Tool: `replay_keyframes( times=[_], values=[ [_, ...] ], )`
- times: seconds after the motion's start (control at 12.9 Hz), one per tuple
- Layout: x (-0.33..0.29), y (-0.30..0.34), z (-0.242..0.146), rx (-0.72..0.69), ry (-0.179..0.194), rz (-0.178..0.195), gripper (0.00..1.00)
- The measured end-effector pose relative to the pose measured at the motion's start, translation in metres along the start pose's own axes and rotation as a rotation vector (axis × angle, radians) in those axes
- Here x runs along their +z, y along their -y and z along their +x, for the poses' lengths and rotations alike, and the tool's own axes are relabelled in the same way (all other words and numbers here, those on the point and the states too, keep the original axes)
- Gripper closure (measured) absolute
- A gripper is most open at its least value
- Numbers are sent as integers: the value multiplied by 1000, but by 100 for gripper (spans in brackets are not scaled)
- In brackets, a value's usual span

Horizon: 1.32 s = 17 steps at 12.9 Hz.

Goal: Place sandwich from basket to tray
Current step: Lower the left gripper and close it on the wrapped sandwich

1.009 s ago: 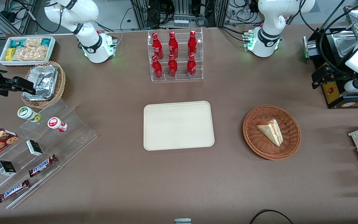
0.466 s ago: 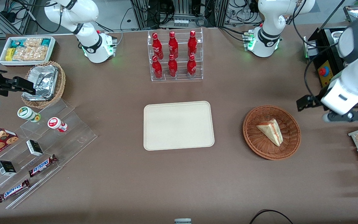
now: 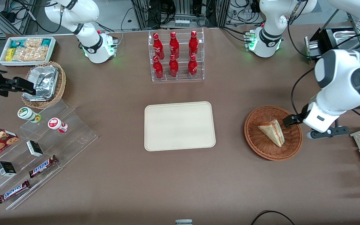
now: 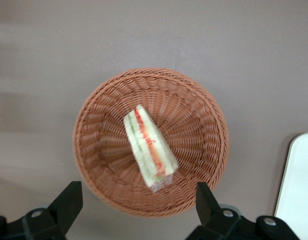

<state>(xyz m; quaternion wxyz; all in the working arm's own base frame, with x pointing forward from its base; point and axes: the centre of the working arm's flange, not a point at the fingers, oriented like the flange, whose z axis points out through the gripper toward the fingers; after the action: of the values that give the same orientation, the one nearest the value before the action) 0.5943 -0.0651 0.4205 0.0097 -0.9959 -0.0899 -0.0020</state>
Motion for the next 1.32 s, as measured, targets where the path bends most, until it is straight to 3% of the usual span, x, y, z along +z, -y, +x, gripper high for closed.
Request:
replay_keyframes(
  times=[0.54,1.32],
  values=[
    [94,5,-32,-193,-75,-37,0],
    [157,7,-44,-238,-46,-31,0]
  ],
)
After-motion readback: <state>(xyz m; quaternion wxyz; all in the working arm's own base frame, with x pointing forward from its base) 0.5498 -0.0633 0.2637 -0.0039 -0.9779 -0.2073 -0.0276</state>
